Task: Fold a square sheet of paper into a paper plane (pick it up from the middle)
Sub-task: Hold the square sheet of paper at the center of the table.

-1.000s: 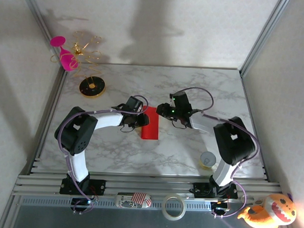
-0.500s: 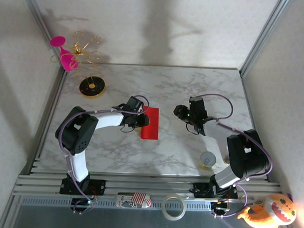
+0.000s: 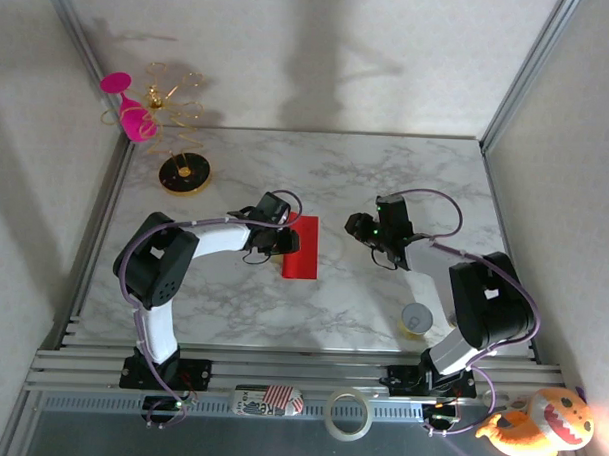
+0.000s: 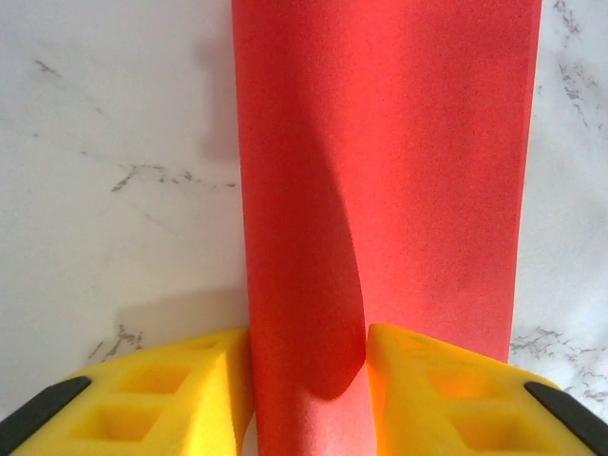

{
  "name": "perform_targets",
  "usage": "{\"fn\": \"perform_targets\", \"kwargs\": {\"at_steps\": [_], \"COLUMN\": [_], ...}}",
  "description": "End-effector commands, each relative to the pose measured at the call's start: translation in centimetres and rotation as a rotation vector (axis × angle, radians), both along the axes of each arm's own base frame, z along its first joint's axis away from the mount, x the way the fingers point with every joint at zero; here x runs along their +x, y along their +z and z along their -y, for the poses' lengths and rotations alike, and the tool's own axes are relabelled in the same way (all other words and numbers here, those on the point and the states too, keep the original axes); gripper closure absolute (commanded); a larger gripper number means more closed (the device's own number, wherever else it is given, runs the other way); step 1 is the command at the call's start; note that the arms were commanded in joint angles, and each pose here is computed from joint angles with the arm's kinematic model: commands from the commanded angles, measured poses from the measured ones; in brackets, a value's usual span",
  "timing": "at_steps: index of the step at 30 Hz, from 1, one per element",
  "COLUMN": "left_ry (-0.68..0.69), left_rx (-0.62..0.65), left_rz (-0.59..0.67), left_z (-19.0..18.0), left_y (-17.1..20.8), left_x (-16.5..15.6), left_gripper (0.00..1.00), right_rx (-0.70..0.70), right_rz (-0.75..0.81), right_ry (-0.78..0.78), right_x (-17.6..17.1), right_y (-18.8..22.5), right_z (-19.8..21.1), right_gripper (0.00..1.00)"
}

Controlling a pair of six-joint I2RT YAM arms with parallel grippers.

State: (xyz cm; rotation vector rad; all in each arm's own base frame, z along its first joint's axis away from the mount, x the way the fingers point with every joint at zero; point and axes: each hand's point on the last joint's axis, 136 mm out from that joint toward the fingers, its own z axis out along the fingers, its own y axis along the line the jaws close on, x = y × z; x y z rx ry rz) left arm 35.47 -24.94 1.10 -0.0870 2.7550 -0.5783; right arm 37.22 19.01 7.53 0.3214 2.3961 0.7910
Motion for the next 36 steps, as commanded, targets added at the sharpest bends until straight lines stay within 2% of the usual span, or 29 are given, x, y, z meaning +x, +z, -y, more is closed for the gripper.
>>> {"fn": "perform_targets", "kwargs": {"at_steps": [1, 14, 27, 36], "left_ry": [0.0, -0.007, -0.009, -0.024], "left_rx": [0.26, 0.285, 0.306, 0.324], "left_rz": [-0.204, -0.212, -0.215, -0.222], "left_z": [-5.1, -5.6, -5.9, -6.2], "left_y": [-8.0, -8.6, -9.1, -9.4], "left_x": [-4.9, -5.2, -5.3, -5.5], "left_gripper": [0.61, 0.61, 0.6, 0.6], "right_rx": [0.018, 0.049, 0.145, 0.135], "right_rz": [0.004, -0.007, -0.126, -0.186], "right_ry": [0.026, 0.071, 0.252, 0.33], "right_x": [0.4, 0.1, -2.2, -3.0], "right_y": [0.1, 0.1, -1.2, -2.6], "right_z": [-0.6, -1.9, -8.7, -11.4], "right_gripper": [0.6, 0.62, 0.8, 0.84]}}
